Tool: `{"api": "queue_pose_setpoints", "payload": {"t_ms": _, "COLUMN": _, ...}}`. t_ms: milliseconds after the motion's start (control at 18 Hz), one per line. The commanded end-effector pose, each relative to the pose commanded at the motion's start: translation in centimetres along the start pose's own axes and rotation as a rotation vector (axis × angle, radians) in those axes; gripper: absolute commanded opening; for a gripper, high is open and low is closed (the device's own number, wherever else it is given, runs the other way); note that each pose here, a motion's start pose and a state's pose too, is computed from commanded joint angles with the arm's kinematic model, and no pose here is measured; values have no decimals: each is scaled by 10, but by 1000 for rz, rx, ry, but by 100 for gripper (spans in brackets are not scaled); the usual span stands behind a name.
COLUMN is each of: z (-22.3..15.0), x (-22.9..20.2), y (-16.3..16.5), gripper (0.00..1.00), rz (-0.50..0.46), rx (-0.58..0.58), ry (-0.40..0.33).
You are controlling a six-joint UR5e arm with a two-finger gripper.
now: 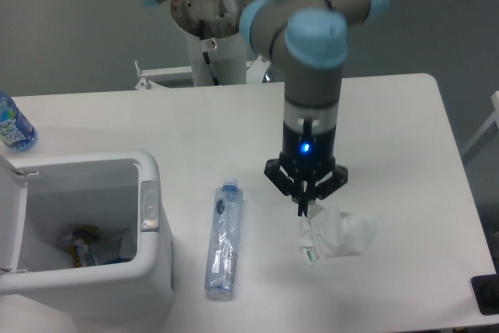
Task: Place the trash in the trash can
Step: 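Carry the tissue over the white bin and open the gripper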
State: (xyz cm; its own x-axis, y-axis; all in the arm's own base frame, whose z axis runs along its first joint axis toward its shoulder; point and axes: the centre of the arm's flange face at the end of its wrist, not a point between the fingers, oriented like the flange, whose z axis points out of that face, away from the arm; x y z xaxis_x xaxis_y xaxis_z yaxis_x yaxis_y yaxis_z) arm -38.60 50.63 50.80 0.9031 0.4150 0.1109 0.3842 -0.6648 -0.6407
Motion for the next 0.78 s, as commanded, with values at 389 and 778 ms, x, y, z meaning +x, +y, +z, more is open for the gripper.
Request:
{"api": "queue_pose_setpoints", "payload": {"t_ms": 389, "z": -37, "x": 109, "y": -16, "gripper": 0, "rz": 20, "rx": 58, "ry": 96}}
{"api": "queue_pose_setpoints", "payload": {"t_ms": 778, "z": -11, "x": 236, "y": -1, "gripper": 0, "rz": 153, "rx": 2, "ry": 240}}
